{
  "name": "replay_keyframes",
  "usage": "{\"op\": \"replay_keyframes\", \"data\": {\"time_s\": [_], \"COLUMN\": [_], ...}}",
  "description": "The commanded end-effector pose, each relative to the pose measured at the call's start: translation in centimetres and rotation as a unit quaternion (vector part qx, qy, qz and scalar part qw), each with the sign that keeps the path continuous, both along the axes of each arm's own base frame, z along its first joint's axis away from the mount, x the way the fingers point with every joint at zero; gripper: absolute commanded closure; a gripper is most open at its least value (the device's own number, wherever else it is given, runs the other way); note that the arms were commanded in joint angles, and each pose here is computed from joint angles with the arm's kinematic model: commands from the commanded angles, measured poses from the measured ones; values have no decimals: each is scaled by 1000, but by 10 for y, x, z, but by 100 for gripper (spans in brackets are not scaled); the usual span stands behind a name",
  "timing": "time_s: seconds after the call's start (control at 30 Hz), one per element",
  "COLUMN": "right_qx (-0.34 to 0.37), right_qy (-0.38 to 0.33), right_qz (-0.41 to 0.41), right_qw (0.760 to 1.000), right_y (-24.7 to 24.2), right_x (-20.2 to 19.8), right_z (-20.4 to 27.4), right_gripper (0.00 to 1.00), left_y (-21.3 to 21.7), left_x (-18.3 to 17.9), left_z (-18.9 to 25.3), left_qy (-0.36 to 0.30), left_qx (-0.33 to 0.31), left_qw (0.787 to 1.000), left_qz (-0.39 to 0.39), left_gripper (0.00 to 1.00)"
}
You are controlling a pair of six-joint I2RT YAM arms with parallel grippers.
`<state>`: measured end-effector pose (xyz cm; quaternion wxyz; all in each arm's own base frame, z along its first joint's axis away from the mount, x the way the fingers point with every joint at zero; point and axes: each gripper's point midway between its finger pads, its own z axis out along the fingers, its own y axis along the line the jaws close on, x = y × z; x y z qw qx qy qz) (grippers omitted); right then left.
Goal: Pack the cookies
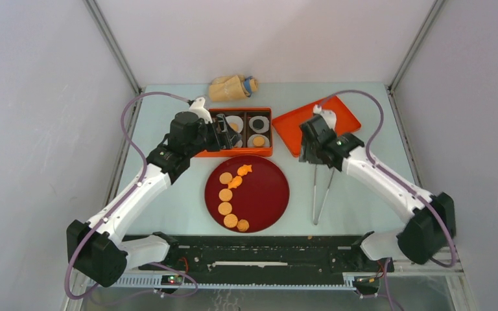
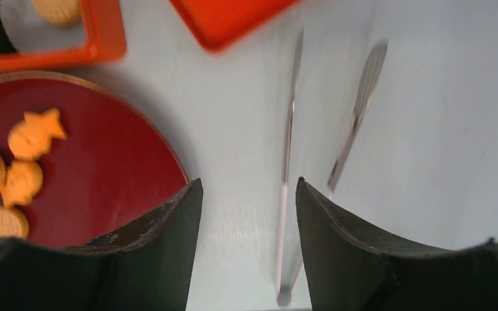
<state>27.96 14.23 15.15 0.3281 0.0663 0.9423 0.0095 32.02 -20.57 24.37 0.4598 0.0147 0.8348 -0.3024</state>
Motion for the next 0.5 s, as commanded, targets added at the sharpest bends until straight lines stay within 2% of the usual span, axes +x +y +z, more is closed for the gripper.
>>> {"op": "replay_keyframes", "data": {"time_s": [0.0,0.07,0.2,0.33,0.47], "right_qx": [-77,-96,-49,-89,-29], "right_qy": [-21,1,49,69,79], "right_qz": [20,10,-8,-67,-91], "right_qw": [997,995,998,991,992], "right_y": [-6,-10,-9,-52,-70], "right_x": [60,81,120,145,154], "right_z": [11,3,-19,-30,-41], "right_gripper": [37,38,43,44,45], "left_y": [-3,-2,1,3,4], "left_x": [4,4,5,4,5], "left_z": [16,16,15,17,15], "left_qy": [-19,-20,-20,-21,-22], "left_qx": [-8,-5,0,7,8], "left_qw": [1000,1000,1000,1000,1000], "left_qz": [0,3,10,11,13], "left_gripper": [24,24,24,24,23]}}
